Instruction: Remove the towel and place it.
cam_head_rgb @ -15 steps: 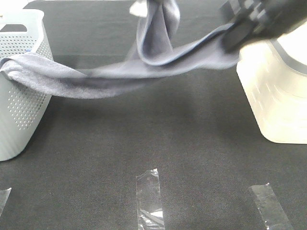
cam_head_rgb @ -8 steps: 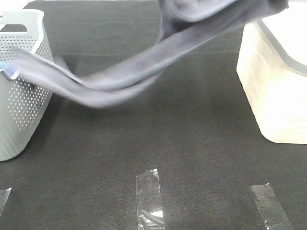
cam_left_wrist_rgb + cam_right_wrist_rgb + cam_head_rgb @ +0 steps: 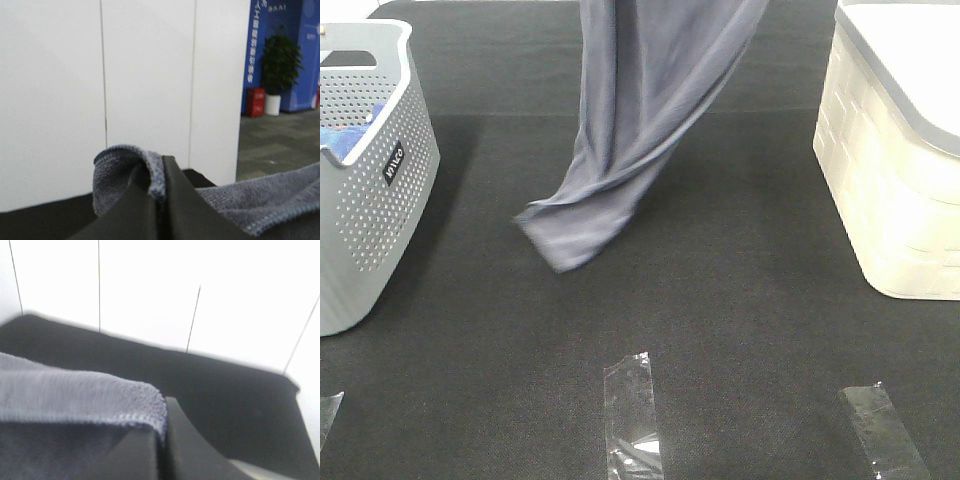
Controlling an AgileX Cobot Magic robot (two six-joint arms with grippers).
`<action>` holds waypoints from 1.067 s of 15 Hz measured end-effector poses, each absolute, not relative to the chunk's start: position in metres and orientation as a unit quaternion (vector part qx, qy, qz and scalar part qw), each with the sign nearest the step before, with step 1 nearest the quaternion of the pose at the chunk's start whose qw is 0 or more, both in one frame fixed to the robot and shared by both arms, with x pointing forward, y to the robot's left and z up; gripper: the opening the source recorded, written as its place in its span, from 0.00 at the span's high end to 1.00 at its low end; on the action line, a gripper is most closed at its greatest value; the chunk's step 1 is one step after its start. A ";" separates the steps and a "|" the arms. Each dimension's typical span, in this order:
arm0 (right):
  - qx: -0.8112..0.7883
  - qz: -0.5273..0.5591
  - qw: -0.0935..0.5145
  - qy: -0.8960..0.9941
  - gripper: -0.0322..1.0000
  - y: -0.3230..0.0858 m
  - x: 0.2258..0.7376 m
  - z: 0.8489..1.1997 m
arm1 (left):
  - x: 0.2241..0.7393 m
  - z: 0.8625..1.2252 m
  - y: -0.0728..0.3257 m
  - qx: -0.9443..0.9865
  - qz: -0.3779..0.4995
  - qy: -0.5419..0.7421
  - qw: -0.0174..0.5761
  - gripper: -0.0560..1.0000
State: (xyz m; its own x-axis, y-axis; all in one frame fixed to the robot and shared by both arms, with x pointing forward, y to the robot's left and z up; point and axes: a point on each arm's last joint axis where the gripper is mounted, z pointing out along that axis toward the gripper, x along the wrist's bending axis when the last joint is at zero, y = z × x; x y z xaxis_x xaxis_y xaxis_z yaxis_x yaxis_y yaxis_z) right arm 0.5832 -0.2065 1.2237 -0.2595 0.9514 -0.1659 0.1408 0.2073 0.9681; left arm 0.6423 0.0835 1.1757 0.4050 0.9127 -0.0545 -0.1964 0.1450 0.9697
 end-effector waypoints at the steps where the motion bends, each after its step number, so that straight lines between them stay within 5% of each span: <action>1: 0.410 0.486 0.452 0.625 0.97 -0.206 0.583 1.232 | 0.642 1.183 0.090 0.478 0.437 0.345 0.680 0.95; 6: 0.426 0.464 0.437 0.643 0.97 -0.207 0.582 1.230 | 0.631 1.196 0.092 0.525 0.454 0.313 0.648 0.95; 11: 0.495 0.325 0.322 0.739 0.97 -0.213 0.567 1.195 | 0.608 1.158 0.086 0.741 0.271 0.363 0.497 0.95; 16: 0.463 0.234 0.149 0.842 0.97 -0.204 0.537 1.171 | 0.561 1.195 0.110 0.776 0.238 0.368 0.454 0.95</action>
State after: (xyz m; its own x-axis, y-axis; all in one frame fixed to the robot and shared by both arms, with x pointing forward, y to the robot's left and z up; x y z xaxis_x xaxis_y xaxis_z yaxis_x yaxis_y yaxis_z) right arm 0.5370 -0.2045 1.1706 -0.5266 0.8494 -0.0339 0.7106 0.4617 0.5310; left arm 0.5614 0.1097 1.1946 0.6165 0.7866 0.0343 0.3547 -0.3163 0.8798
